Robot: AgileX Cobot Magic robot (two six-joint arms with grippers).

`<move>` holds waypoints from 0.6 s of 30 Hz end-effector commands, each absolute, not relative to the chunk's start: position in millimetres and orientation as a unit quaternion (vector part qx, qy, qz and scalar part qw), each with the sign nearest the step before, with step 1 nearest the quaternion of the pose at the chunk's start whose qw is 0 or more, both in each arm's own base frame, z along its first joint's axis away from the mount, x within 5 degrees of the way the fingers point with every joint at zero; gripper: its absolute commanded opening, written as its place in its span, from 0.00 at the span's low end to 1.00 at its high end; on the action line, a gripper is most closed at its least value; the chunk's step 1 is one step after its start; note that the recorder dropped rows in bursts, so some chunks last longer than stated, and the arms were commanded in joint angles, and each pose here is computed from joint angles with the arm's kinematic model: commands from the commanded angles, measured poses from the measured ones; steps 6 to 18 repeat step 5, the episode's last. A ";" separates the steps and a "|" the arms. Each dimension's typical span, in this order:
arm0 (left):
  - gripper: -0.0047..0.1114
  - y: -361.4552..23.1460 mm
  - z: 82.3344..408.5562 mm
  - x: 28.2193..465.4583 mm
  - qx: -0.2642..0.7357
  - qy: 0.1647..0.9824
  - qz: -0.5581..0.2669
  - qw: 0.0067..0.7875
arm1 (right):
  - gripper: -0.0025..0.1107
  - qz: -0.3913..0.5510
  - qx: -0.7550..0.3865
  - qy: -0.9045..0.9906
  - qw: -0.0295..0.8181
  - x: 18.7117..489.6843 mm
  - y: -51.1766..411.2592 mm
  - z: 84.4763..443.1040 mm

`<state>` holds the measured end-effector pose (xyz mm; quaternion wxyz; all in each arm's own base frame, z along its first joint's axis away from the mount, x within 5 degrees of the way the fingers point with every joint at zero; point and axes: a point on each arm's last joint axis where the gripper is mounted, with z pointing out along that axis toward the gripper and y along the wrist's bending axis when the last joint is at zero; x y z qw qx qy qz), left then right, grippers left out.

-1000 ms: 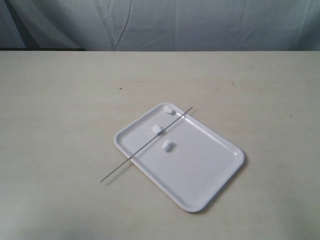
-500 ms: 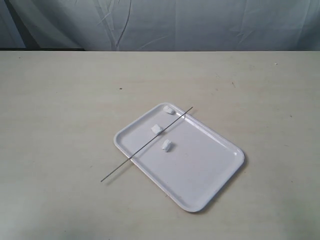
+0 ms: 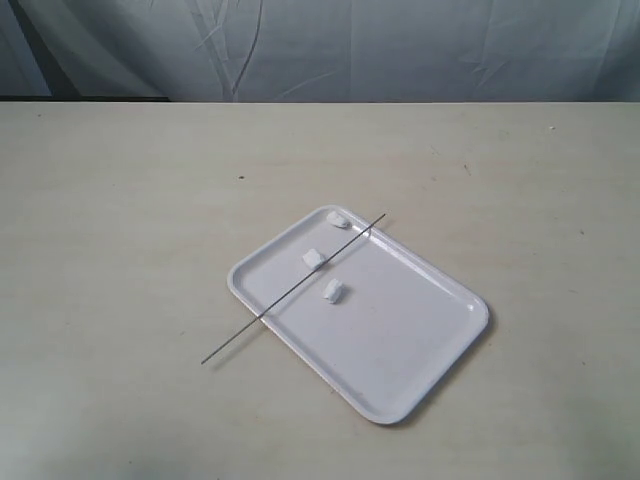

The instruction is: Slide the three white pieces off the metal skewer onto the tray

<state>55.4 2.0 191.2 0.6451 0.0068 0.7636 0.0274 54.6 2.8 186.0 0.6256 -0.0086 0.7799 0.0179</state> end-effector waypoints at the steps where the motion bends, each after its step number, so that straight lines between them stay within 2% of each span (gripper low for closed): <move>1: 0.04 2.1 190.8 55.3 0.008 0.761 0.029 0.648 | 0.02 0.015 -0.007 0.777 0.630 54.4 2.4 186.4; 18: 0.04 2.1 190.8 55.3 0.008 0.761 0.029 0.648 | 0.02 0.015 -0.007 0.777 0.630 54.4 2.4 186.4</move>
